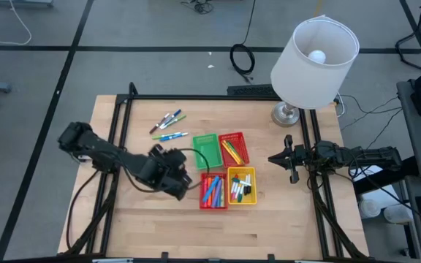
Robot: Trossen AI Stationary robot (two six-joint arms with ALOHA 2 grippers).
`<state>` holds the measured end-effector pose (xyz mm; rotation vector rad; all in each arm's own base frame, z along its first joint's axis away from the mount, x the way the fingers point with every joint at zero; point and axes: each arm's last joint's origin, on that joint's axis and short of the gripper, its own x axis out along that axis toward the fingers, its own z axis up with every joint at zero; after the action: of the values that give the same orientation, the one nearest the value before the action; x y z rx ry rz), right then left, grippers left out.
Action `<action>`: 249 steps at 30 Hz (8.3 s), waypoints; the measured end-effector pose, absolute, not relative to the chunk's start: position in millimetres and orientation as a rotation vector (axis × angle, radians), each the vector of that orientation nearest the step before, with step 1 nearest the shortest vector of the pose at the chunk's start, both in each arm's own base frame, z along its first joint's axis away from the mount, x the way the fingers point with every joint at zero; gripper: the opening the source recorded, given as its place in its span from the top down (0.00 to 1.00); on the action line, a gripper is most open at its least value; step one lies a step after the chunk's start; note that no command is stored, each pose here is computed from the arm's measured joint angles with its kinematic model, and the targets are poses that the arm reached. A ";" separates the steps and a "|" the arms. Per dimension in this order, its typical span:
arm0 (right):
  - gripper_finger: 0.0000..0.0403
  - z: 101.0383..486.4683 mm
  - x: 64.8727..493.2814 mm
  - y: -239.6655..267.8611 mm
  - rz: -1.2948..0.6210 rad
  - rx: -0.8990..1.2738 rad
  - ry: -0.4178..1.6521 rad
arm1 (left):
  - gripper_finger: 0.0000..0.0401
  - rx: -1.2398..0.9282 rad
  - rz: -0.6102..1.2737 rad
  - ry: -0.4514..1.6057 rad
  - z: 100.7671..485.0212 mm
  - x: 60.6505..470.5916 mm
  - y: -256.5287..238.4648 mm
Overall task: Pick & Place Markers
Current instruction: Put the blue marker pen into the green bin, then put the green marker pen into the green bin
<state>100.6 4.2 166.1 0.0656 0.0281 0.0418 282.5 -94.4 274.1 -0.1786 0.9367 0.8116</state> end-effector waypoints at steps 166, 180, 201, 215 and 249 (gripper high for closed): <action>0.96 166.1 100.6 4.2 0.042 0.066 0.028 | 0.82 -0.142 0.334 1.318 136.8 237.5 106.7; 0.96 166.1 100.6 4.2 0.042 0.066 0.028 | 0.83 -0.179 0.347 1.285 137.1 239.9 107.3; 0.96 166.1 100.6 4.2 0.042 0.066 0.028 | 0.85 -0.185 0.350 1.283 137.2 240.0 107.3; 0.96 166.1 100.6 4.2 0.042 0.066 0.028 | 0.86 -0.148 0.454 1.282 156.3 228.6 105.5; 0.96 166.1 100.6 4.2 0.042 0.066 0.028 | 0.98 -0.488 0.224 0.910 207.3 249.1 34.8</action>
<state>100.6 4.2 166.1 0.0656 0.0278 0.0416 249.1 34.8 207.3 -0.4884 0.9101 0.2241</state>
